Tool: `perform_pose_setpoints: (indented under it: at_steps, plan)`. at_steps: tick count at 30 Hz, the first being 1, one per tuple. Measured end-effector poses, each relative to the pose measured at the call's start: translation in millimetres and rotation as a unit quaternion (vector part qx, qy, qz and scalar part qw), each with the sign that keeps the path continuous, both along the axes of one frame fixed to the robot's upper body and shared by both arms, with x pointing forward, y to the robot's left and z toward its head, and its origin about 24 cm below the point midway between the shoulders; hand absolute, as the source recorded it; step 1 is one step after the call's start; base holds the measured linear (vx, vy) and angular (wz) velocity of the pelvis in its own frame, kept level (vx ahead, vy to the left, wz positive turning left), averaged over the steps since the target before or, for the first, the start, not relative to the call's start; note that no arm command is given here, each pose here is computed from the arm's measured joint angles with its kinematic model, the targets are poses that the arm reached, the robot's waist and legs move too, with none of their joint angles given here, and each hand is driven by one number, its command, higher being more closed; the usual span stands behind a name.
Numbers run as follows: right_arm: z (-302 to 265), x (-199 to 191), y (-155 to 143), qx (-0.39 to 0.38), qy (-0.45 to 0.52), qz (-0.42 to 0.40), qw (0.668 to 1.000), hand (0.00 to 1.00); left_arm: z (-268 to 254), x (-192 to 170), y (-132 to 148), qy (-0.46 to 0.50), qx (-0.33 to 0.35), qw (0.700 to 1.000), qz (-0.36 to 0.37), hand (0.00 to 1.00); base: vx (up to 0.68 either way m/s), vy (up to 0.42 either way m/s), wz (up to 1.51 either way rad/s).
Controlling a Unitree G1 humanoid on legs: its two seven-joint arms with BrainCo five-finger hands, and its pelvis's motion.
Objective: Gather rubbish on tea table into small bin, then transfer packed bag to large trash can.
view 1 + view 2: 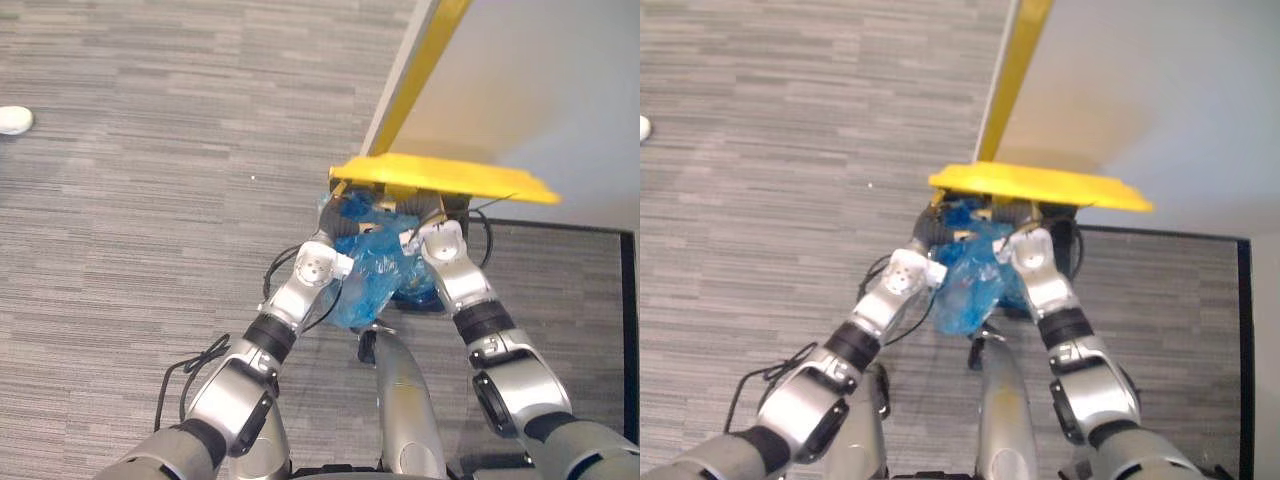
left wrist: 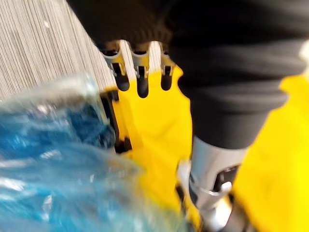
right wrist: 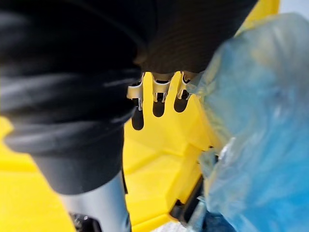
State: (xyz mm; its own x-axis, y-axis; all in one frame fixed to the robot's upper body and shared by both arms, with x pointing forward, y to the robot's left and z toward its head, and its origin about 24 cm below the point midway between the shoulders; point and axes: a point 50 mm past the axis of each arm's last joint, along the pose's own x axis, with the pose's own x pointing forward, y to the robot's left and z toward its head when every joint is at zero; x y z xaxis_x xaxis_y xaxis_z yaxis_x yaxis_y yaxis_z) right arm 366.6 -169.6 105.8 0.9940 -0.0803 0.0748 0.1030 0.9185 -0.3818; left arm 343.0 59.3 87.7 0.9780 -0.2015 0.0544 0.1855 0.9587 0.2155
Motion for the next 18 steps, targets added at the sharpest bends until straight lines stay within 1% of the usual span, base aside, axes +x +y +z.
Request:
perform_pose_setpoints:
  at_steps: [2,4,6,7,9,11,13,15,16,18]
  plan:
    - [-10.4,-9.9,-9.2,0.009,0.008,-0.010,1.000,0.00,-14.9,-8.9,19.7,0.022,-0.027,0.999,0.016,0.00,0.05,-0.061,0.17]
    - [-22.3,-21.2,-18.7,0.016,0.018,-0.023,0.999,0.00,-35.8,-19.8,49.5,0.055,-0.050,0.996,0.052,0.00,0.05,-0.045,0.18]
    - [-31.4,-31.2,-25.9,0.015,0.027,-0.030,0.999,0.00,-58.4,-33.6,72.3,0.093,-0.067,0.990,0.083,0.00,0.05,-0.033,0.15]
    - [-36.6,-38.0,-30.8,0.018,0.031,-0.035,0.999,0.00,-74.8,-45.7,88.5,0.120,-0.074,0.984,0.109,0.00,0.05,-0.016,0.05]
    - [-48.2,-48.6,-36.8,0.020,0.047,-0.042,0.998,0.00,-102.0,-67.8,110.3,0.167,-0.078,0.971,0.149,0.00,0.02,-0.004,0.01]
    - [-65.7,-61.8,-39.6,0.019,0.075,-0.044,0.996,0.00,-136.7,-97.9,135.0,0.236,-0.078,0.947,0.204,0.00,0.04,0.010,0.03]
    - [-82.2,-73.7,-37.6,0.025,0.101,-0.042,0.994,0.00,-163.1,-123.0,148.9,0.295,-0.070,0.922,0.239,0.00,0.02,0.007,0.01]
    - [-95.2,-83.8,-33.8,0.036,0.119,-0.044,0.991,0.00,-178.1,-137.2,153.4,0.332,-0.056,0.907,0.253,0.00,0.00,0.000,0.00]
    - [-97.5,-85.7,-33.2,0.039,0.123,-0.044,0.991,0.00,-179.9,-138.9,153.6,0.336,-0.057,0.905,0.255,0.00,-0.01,0.013,-0.06]
    - [-119.2,-103.8,-24.0,0.068,0.157,-0.045,0.984,0.00,-194.5,-151.8,147.3,0.376,-0.058,0.886,0.263,0.00,-0.04,0.023,-0.18]
